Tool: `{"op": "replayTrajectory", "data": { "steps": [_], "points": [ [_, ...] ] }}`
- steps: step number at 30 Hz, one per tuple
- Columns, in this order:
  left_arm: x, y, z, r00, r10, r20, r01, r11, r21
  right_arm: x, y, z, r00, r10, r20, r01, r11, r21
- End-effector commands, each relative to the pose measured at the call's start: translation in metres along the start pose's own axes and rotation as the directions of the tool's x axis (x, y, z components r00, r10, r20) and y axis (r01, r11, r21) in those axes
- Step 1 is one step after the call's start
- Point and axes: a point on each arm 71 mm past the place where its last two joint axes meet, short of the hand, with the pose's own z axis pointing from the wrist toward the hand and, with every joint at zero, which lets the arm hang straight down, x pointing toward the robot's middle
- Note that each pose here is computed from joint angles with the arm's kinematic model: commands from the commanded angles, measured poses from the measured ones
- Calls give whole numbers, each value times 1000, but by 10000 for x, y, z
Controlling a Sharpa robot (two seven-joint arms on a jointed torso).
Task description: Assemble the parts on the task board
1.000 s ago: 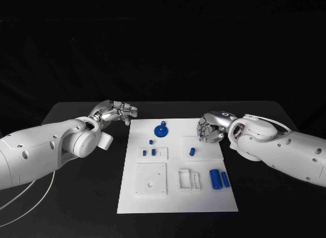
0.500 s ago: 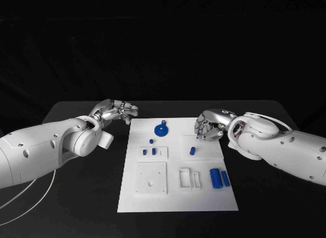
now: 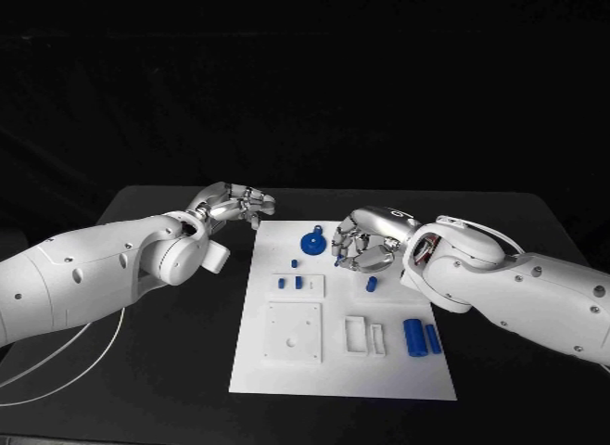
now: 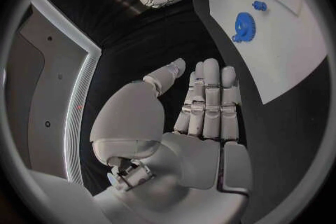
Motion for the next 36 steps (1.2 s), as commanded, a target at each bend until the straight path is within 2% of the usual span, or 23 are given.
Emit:
{"op": "replayTrajectory", "data": {
  "steps": [1,5,13,24,29,36],
  "points": [
    [21,-24,19,1000,0,1,0,1000,20,29,116,46,998,-64,-5,64,997,-47],
    [45,-27,38,1000,1,3,-1,1000,18,141,253,107,993,-116,-29,113,990,-87],
    [102,-38,62,1000,-2,-7,2,1000,19,420,467,99,979,-187,-79,173,972,-159],
    [138,-48,85,1000,-1,-13,1,1000,20,641,547,58,962,-249,-113,224,955,-196],
    [123,-40,86,1000,2,-12,-2,1000,14,740,614,31,959,-253,-130,221,951,-217],
    [125,-38,87,1000,2,-15,-1,1000,12,784,665,14,953,-279,-120,246,941,-230]
  ]
}}
